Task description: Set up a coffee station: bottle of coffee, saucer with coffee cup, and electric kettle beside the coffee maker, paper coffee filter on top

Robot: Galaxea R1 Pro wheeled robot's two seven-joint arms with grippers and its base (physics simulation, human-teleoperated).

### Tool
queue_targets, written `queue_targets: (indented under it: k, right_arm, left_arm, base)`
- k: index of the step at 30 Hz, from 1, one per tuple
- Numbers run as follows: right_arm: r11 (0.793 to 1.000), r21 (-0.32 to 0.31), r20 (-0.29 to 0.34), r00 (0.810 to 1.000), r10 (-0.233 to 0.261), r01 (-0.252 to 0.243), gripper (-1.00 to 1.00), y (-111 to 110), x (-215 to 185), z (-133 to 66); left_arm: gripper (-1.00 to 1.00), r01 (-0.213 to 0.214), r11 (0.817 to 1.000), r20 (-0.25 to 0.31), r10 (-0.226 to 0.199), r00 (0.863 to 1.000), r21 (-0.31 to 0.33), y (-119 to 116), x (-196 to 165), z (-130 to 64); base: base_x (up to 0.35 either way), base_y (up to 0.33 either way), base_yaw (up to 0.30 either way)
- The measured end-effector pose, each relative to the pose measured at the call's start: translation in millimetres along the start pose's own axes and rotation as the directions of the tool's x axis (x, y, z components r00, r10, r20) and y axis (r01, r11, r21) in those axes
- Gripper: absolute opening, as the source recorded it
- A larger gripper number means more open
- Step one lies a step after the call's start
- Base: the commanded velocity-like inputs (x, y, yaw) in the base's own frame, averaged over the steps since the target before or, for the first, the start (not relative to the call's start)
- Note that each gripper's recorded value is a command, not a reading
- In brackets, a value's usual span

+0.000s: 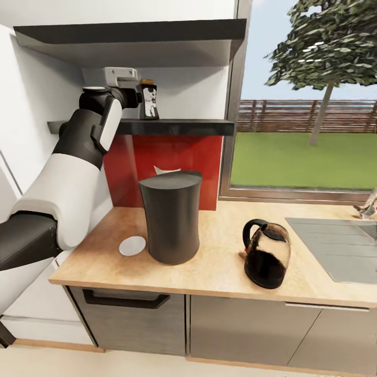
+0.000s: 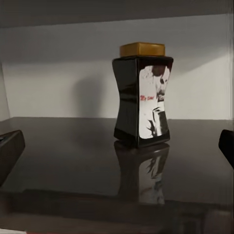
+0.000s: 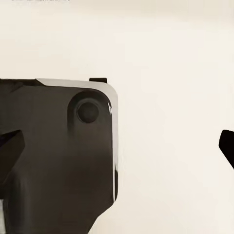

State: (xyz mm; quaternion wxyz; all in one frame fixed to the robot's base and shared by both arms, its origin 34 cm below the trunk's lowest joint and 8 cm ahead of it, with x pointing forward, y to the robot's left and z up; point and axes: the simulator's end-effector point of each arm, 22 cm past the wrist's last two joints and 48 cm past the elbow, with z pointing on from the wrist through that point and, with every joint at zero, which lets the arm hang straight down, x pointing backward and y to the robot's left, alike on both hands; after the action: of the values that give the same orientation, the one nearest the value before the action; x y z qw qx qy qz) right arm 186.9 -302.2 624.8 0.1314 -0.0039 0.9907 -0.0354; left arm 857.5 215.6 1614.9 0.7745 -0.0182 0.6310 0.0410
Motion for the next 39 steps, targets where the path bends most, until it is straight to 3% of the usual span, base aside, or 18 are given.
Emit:
queue_targets:
  k: [14,24,33,39]
  right_arm:
    - [1.0,-0.003,-0.01,1.0,0.002,-0.002,1.0,3,4,-0.6]
    - [1.0,-0.009,-0.009,1.0,0.004,-0.004,1.0,6,4,-0.5]
    - [1.0,-0.009,-0.008,1.0,0.006,-0.006,1.0,6,3,-0.4]
    - [1.0,-0.009,-0.008,1.0,0.007,-0.007,1.0,6,3,-0.4]
  left_arm:
    - [1.0,0.001,1.0,0.004,-0.001,1.0,0.002,-1,-2,-1.1]
    - [1.0,-0.006,1.0,0.004,0.006,1.0,0.009,-1,-1,-0.2]
    - [1.0,-0.017,1.0,-0.051,0.017,0.999,-0.002,3,16,10.0]
    - [1.0,-0.007,1.0,-0.006,0.007,1.0,-0.011,4,15,23.4]
  base:
    - [0.035,0.008,-0.151]
    - [0.102,0.0,-0.014]
    - [0.001,0.0,0.0]
    - [0.0,0.0,0.0]
